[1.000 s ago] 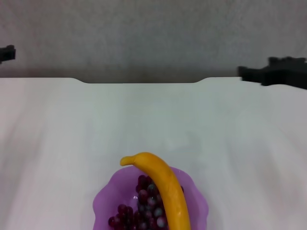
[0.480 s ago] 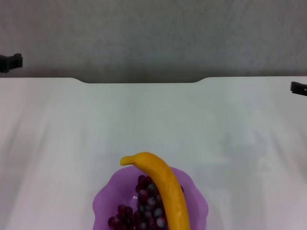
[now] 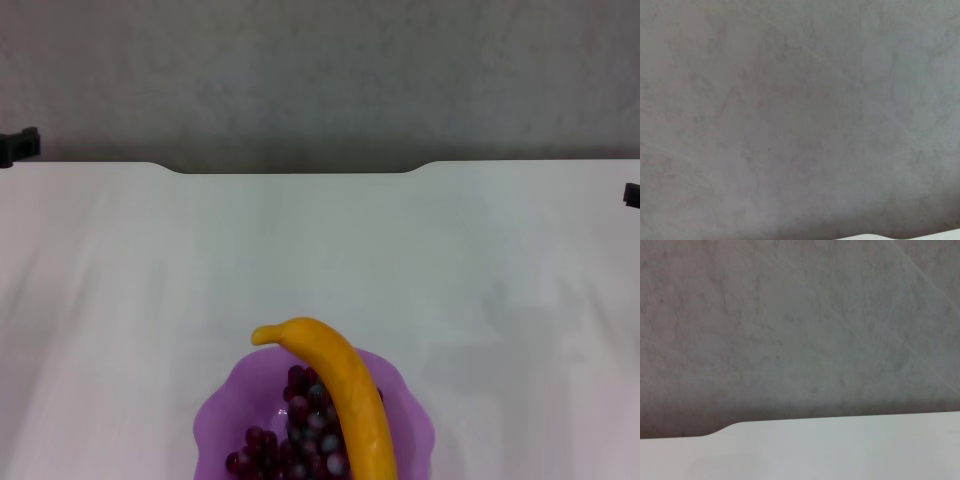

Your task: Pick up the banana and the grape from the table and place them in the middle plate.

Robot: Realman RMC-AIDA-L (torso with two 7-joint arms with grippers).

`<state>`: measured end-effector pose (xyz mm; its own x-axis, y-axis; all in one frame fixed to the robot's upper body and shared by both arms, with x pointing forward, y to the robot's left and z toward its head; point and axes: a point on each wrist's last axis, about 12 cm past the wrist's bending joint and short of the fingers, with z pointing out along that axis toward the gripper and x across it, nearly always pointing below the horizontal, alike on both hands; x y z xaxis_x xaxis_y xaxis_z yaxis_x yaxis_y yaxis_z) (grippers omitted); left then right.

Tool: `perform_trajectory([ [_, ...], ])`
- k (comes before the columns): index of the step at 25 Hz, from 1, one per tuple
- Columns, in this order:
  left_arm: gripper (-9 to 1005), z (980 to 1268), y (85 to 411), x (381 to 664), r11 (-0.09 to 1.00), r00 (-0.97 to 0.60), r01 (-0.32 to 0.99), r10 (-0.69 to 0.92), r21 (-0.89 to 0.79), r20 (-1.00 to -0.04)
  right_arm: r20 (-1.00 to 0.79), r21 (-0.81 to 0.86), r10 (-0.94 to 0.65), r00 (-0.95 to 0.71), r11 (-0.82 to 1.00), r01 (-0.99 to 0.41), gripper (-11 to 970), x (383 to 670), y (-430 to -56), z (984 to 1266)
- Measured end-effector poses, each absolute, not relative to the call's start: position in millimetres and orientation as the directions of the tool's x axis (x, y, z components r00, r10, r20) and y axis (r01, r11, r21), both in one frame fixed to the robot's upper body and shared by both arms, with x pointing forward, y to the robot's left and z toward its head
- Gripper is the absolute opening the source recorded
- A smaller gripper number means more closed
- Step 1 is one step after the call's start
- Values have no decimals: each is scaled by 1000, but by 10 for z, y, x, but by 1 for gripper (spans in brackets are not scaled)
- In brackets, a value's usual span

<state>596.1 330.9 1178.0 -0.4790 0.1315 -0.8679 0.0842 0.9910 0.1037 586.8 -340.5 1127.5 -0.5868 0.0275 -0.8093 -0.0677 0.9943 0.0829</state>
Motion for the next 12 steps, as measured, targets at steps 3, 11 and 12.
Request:
perform_trajectory([
  [3,863,11776,3295,5961,991,-478,88,134,104,-868,-808,84,29,-588,994,-66,897,5866,-3410,11269],
  [11,863,11775,3296,5961,990,-477,88,135,106,-868,-805,84,28,-592,994,-68,897,5866,-3410,11270],
  [12,863,11774,3296,5960,990,-478,89,136,106,-868,-805,84,28,-593,994,-68,897,5864,-3411,11269],
])
